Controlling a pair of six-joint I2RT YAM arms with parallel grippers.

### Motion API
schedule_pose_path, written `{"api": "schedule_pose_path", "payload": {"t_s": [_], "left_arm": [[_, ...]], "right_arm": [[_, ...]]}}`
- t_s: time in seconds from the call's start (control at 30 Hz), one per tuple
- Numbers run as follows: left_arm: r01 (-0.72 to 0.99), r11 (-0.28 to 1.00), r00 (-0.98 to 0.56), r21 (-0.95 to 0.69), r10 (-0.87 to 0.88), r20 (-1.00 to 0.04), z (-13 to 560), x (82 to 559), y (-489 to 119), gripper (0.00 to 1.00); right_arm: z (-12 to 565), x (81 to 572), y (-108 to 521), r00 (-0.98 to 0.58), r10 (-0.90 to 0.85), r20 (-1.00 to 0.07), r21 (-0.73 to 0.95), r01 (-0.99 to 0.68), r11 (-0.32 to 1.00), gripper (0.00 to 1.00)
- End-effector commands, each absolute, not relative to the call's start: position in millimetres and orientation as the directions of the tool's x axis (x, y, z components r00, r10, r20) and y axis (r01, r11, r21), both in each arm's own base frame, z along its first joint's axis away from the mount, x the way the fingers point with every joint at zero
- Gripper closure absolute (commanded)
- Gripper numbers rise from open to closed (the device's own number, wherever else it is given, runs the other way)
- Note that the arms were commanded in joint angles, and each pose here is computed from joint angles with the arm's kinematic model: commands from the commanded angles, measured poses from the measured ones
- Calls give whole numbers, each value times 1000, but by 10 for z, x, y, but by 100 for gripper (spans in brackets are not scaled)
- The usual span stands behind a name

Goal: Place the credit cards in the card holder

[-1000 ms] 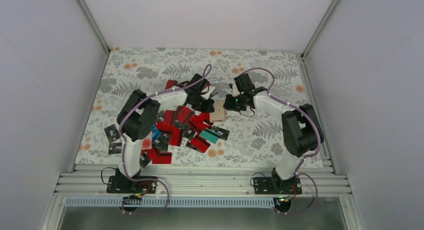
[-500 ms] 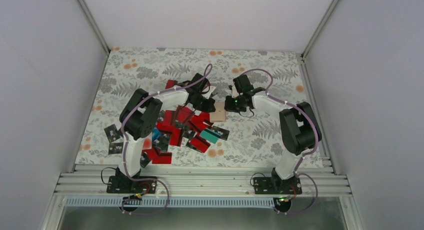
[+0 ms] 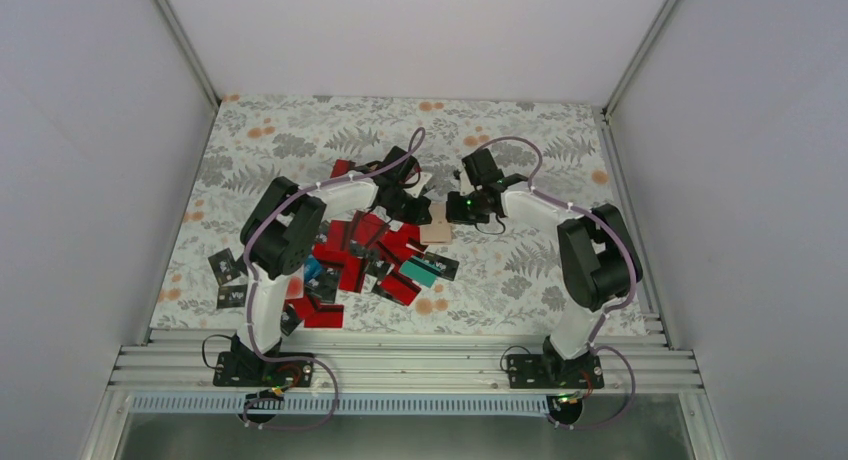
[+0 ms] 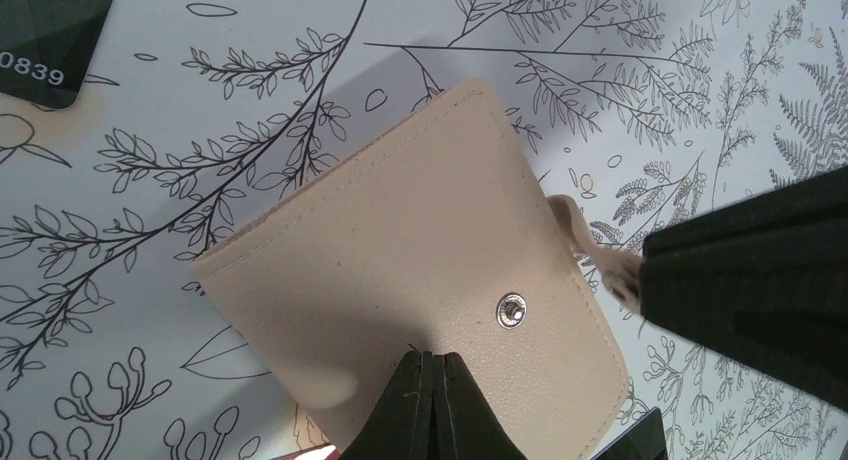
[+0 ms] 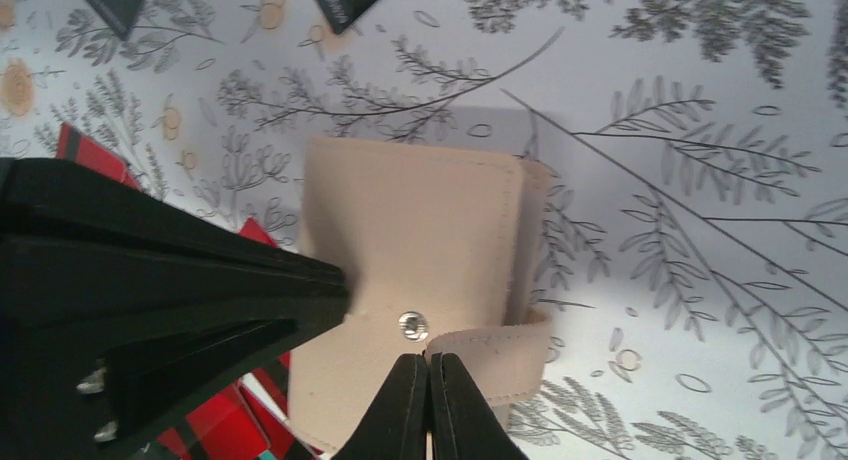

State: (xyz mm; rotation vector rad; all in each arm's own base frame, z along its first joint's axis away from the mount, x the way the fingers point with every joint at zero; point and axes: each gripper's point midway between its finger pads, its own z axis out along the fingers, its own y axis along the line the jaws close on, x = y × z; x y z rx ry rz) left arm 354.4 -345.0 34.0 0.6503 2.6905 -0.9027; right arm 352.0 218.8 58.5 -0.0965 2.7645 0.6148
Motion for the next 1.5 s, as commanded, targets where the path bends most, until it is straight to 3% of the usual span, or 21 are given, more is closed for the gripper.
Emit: {"api": "schedule_pose_path", "payload": {"t_s": [0.0, 0.33, 0.67, 1.47], "left_arm": [[479, 714, -876, -510, 354, -327, 218, 3523, -3479, 98], [479, 714, -877, -511, 358, -322, 195, 3503, -3477, 98], [477, 716, -877, -510, 357, -321, 187, 3503, -3472, 98], [473, 713, -880, -519, 355, -314, 161, 3462, -3484, 98]], "right_arm": [[630, 3501, 2400, -950, -40, -310, 416, -173, 893, 96], [438, 3516, 2440, -958, -47, -283, 361, -151, 920, 96], [643, 3592, 2203, -936, -16, -351, 255, -112, 960, 96], [458, 3590, 2478, -954, -43, -297, 350, -151, 924, 96]]}}
